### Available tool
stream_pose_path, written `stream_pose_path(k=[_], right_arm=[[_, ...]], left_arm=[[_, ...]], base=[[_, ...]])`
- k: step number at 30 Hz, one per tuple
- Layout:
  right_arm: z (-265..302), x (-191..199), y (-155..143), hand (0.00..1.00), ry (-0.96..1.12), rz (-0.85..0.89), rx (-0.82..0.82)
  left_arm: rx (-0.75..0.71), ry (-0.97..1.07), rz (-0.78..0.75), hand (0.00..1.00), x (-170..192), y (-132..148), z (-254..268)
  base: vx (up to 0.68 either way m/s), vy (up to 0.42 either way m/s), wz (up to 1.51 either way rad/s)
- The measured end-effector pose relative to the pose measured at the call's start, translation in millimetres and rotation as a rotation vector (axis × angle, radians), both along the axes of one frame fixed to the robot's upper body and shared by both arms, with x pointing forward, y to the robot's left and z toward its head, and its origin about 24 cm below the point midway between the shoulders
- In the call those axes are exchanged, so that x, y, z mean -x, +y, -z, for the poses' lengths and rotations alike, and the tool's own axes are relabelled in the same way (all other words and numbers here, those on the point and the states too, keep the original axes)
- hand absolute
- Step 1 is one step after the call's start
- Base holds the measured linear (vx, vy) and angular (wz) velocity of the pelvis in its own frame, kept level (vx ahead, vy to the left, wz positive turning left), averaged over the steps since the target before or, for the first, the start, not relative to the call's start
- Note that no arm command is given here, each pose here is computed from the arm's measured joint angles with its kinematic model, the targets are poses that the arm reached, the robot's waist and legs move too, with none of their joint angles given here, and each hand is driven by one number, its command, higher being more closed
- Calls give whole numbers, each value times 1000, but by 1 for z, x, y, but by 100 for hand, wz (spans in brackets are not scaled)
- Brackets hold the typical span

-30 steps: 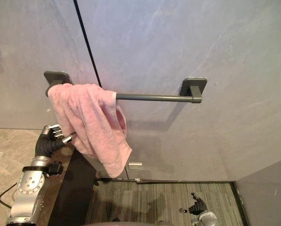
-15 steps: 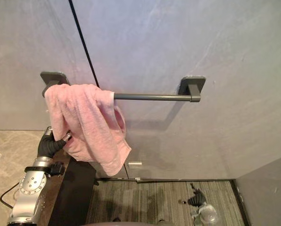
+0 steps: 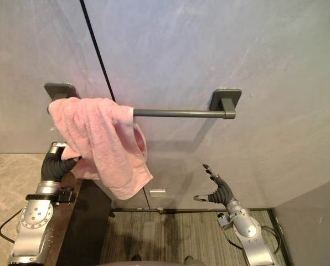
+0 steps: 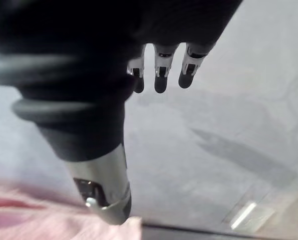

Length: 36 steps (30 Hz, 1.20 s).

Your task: Organize washtable

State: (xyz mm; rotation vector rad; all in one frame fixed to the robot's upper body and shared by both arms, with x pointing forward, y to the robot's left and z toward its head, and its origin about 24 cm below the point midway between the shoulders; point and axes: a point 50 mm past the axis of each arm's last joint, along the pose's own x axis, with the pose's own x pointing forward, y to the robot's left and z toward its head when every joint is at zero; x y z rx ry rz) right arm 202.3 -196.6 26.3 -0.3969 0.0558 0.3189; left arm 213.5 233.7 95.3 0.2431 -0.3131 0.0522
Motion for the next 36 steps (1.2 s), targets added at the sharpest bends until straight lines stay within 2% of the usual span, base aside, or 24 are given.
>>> stream_pose_path(k=[1,6,11,15,26,36], right_arm=[[-11,-1,8,0,-27,-74,-42],[-32,-16,29,0,-76,-223,-149],[-53,-33,46,0,-131,-295,-275],[-65,-42,59,0,-169,-350,-290],[-71,-62,72,0,-212,-294,-351],[-76,-71,88,0,-225,-318,-383]], left_arm=[[-2,-2,1,100,0,0,0],[-2,-2,30,100,-1,-5,0],[-4,0,56,100,-3,-9,0],[21,-4,47,100,-3,-9,0],[67,-27,73,100,-9,-20,-2],[99,-16,60,100,-10,-22,3]], base=[[-16,-11,-5],[-4,-3,-1],[0,0,0],[-5,-10,2],[-21,-25,7],[-34,-24,7]])
